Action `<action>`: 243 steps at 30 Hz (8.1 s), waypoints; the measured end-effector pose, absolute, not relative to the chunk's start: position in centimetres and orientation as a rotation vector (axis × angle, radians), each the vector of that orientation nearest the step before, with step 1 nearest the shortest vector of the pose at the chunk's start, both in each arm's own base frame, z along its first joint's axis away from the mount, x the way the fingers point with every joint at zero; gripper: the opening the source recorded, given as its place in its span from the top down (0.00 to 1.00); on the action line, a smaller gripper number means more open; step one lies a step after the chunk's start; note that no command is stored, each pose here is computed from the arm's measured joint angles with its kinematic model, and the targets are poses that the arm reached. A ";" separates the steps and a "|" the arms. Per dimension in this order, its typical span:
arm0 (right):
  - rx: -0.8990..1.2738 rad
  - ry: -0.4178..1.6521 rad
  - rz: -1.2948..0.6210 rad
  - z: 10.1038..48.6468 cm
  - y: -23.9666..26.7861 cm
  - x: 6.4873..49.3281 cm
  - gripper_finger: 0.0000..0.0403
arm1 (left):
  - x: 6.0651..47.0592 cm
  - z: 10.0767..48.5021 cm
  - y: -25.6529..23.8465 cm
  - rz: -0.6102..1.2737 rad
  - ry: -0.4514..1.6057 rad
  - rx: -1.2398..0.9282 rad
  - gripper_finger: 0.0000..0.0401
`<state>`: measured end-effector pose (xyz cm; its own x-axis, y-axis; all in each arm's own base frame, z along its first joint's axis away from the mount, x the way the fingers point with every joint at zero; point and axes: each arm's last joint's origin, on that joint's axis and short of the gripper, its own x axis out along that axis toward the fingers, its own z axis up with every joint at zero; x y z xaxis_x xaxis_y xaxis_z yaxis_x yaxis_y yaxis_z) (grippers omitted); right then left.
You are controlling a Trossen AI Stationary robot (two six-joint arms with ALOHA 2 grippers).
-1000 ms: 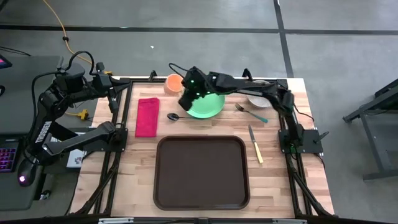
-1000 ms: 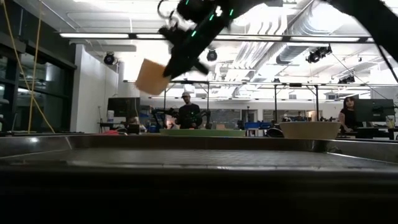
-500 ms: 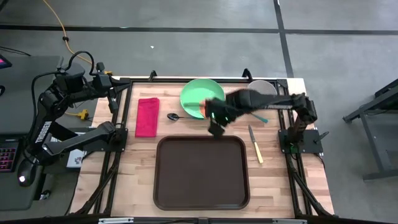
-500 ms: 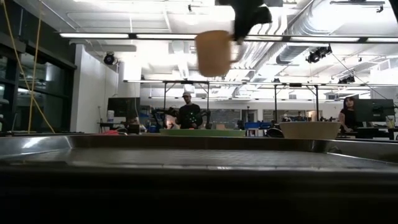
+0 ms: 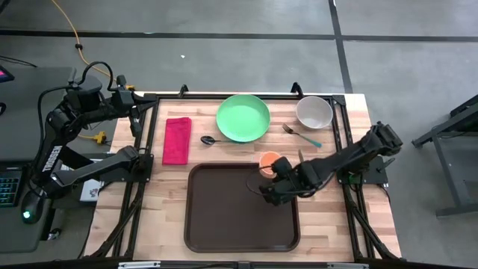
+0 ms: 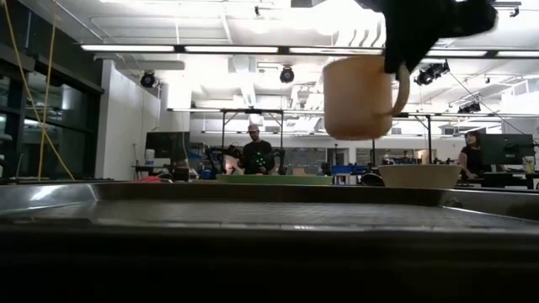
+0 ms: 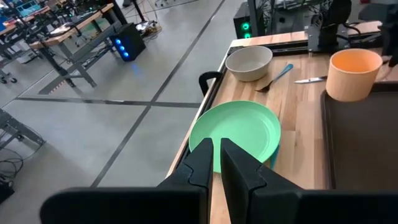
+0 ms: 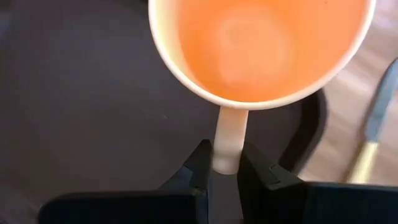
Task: Set up tray
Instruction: Put the orange mug on the brown serving tray, then put the green plate to the bottom of the orange mug on the brown serving tray
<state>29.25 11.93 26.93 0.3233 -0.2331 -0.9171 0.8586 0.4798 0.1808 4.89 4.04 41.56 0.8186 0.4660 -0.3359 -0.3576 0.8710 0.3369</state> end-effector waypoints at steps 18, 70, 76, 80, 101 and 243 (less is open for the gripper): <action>0.847 1.147 -0.847 22.2 12.0 27.8 0.93 | 4.9 41.6 4.0 0.422 0.417 0.269 0.84; 0.817 0.483 -0.702 32.5 4.5 22.6 0.68 | 5.0 41.6 3.9 0.392 0.412 0.283 0.84; 0.704 0.337 -0.792 34.9 -1.8 21.6 0.69 | 5.0 41.6 3.9 0.388 0.407 0.270 0.84; 0.639 0.301 -0.797 35.5 -6.4 21.9 0.69 | 5.0 41.6 3.9 0.379 0.400 0.255 0.84; 0.544 0.906 -0.567 30.0 -20.2 33.3 0.69 | 5.1 42.0 3.9 0.380 0.344 0.196 0.84; 0.882 0.963 -0.762 36.6 20.6 31.2 1.00 | 5.1 41.4 3.5 0.287 0.373 0.156 0.84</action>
